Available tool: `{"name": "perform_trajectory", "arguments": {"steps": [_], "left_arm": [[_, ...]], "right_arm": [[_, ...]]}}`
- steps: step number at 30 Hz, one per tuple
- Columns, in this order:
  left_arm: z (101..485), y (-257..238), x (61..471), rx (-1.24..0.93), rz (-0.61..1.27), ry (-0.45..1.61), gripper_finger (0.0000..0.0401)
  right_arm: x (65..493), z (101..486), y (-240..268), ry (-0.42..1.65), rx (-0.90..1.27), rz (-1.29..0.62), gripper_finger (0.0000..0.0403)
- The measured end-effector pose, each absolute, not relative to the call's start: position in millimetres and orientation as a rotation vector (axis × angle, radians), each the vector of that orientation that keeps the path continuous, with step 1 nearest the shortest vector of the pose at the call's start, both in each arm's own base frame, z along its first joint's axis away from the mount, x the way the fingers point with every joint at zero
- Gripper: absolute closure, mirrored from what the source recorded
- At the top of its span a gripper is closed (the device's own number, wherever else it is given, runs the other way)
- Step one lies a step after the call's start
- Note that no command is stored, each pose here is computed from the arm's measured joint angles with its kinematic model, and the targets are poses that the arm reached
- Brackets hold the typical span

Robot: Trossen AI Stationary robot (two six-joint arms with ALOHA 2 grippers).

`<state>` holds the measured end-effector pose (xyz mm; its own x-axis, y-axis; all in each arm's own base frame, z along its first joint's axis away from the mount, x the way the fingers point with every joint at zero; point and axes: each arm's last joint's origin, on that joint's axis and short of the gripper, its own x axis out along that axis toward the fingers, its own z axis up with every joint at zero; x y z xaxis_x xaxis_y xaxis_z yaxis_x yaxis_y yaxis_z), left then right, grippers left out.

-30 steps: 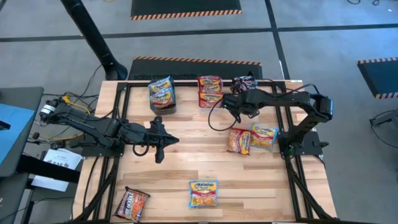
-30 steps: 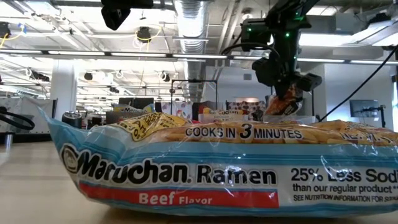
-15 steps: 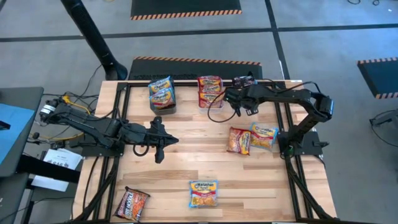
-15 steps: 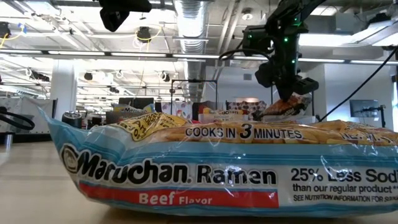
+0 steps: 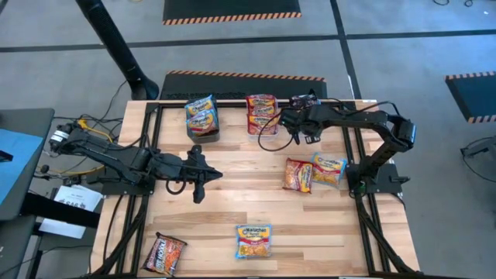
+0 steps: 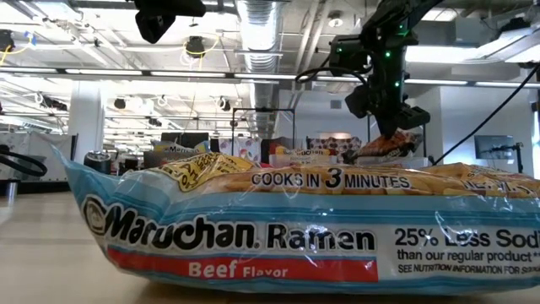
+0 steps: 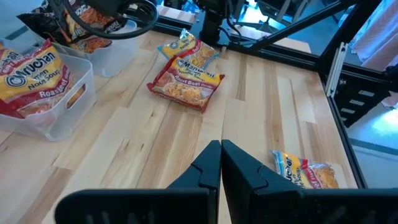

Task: Sort Maruchan noodles
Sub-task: Put the black noodle pack into the right transparent bin

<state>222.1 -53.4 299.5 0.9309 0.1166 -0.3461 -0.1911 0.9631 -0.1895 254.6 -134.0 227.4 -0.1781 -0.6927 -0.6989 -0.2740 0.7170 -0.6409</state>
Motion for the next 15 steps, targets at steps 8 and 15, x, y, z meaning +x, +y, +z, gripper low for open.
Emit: {"name": "perform_trajectory", "arguments": {"steps": [8,15], "left_arm": [[299.5,-52.4,222.3,-0.225,0.164,0.339,0.0401],[299.5,-52.4,222.3,-0.225,0.163,0.339,0.0401]], "right_arm": [[250.8,227.1,-135.0,1.791,-0.758,-0.436,0.0318],[249.5,227.0,-133.0,1.796,-0.736,-0.463,0.0284]]}}
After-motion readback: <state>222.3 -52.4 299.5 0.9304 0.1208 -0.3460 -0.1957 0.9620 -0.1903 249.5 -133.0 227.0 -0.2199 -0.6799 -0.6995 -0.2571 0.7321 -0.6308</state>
